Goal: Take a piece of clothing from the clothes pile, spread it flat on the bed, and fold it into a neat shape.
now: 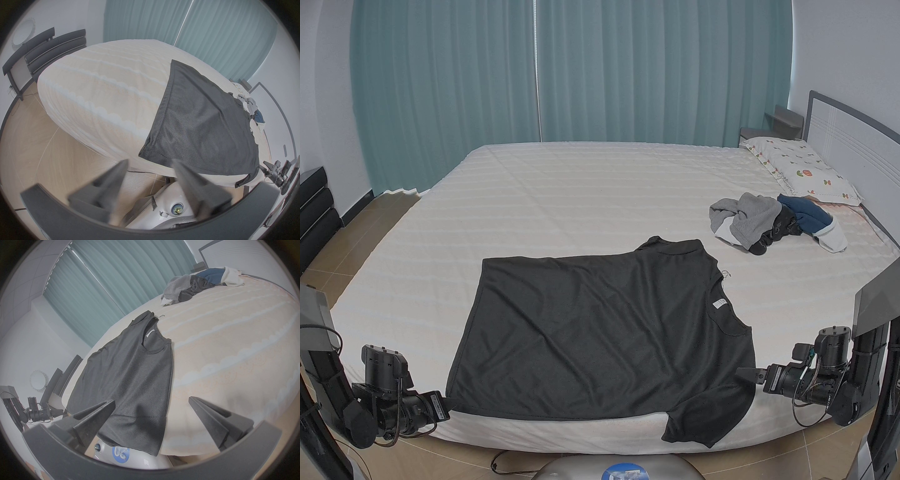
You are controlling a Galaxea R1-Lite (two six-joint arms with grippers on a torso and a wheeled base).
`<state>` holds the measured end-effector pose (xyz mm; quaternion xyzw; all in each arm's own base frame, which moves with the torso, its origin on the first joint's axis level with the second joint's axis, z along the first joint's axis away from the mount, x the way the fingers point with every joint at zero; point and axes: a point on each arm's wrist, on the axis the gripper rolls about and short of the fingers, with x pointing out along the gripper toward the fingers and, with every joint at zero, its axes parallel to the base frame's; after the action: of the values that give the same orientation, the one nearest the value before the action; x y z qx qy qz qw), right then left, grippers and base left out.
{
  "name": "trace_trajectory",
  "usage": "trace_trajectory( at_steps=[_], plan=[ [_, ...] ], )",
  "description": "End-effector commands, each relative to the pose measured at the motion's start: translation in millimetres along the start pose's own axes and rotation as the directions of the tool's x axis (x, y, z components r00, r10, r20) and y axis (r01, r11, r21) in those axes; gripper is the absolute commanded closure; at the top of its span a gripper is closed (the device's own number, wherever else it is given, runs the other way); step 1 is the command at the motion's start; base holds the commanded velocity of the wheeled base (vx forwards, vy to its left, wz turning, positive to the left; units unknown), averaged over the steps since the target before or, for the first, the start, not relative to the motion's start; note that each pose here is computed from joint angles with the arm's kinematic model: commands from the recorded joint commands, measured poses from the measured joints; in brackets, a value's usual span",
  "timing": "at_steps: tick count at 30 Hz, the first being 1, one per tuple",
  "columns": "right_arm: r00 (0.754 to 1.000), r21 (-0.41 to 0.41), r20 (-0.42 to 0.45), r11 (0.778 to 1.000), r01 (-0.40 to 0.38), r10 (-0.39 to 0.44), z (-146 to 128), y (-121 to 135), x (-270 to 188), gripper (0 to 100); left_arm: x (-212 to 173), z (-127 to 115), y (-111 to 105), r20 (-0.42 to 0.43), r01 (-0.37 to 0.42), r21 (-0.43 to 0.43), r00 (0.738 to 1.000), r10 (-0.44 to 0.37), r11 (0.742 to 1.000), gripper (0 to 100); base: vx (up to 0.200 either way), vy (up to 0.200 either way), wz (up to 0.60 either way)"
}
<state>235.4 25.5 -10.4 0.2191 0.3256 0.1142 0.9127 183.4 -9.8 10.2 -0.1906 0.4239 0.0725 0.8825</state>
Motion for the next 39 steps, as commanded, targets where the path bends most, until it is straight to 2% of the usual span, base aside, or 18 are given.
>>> trace_trajectory(
  at_steps=[1, 3, 5, 10, 14, 18, 26, 34, 36, 39],
  plan=[
    [0.999, 0.001, 0.031, 1.000, -0.014, 0.014, 5, 5, -7, 0, -4, 3, -1, 0.026, 0.008, -0.001, 1.000, -0.008, 1.000, 0, 0.000, 0.000, 0.00],
    [0.999, 0.009, 0.039, 1.000, -0.018, 0.018, 6, 6, -11, 0, -7, 6, -2, 0.059, 0.024, 0.000, 0.998, -0.024, 1.000, 0, 0.000, 0.000, 0.00],
    [0.999, 0.025, 0.047, 0.999, -0.022, 0.021, 7, 9, -17, 0, -16, 11, -5, 0.127, 0.057, 0.002, 0.990, -0.057, 0.998, 0, 0.000, 0.000, 0.00],
    [0.999, 0.050, 0.041, 0.999, -0.021, 0.019, 4, 11, -27, 0, -26, 17, -8, 0.197, 0.081, 0.009, 0.977, -0.081, 0.997, 0, 0.000, 0.000, 0.00],
    [0.998, 0.098, 0.063, 0.995, -0.028, 0.022, 7, 13, -31, 0, -26, 18, -8, 0.204, 0.081, 0.006, 0.976, -0.081, 0.997, 0, 0.000, 0.000, 0.00],
    [0.995, 0.151, 0.090, 0.987, -0.049, 0.036, 11, 17, -36, 0, -26, 18, -7, 0.198, 0.091, -0.013, 0.976, -0.086, 0.996, 0, 0.000, 0.200, 0.00],
    [0.996, 0.175, 0.086, 0.984, -0.025, 0.010, 9, 15, -34, 0, -25, 20, -8, 0.201, 0.094, -0.020, 0.976, -0.088, 0.995, 0, 0.000, 0.200, 0.00],
    [0.996, 0.189, 0.089, 0.982, -0.027, 0.010, 10, 15, -34, 0, -25, 17, -7, 0.190, 0.092, -0.019, 0.978, -0.086, 0.996, 0, 0.000, 0.000, 0.00],
    [0.996, 0.188, 0.084, 0.982, -0.028, 0.012, 9, 16, -34, 0, -24, 20, -9, 0.201, 0.108, -0.062, 0.975, -0.094, 0.992, 0, 0.000, 0.000, 0.00],
    [0.997, 0.185, 0.081, 0.982, -0.028, 0.013, 8, 17, -33, 0, -26, 24, -12, 0.209, 0.182, -0.113, 0.965, -0.155, 0.977, 0, 0.067, 0.000, 0.00]
  ],
)
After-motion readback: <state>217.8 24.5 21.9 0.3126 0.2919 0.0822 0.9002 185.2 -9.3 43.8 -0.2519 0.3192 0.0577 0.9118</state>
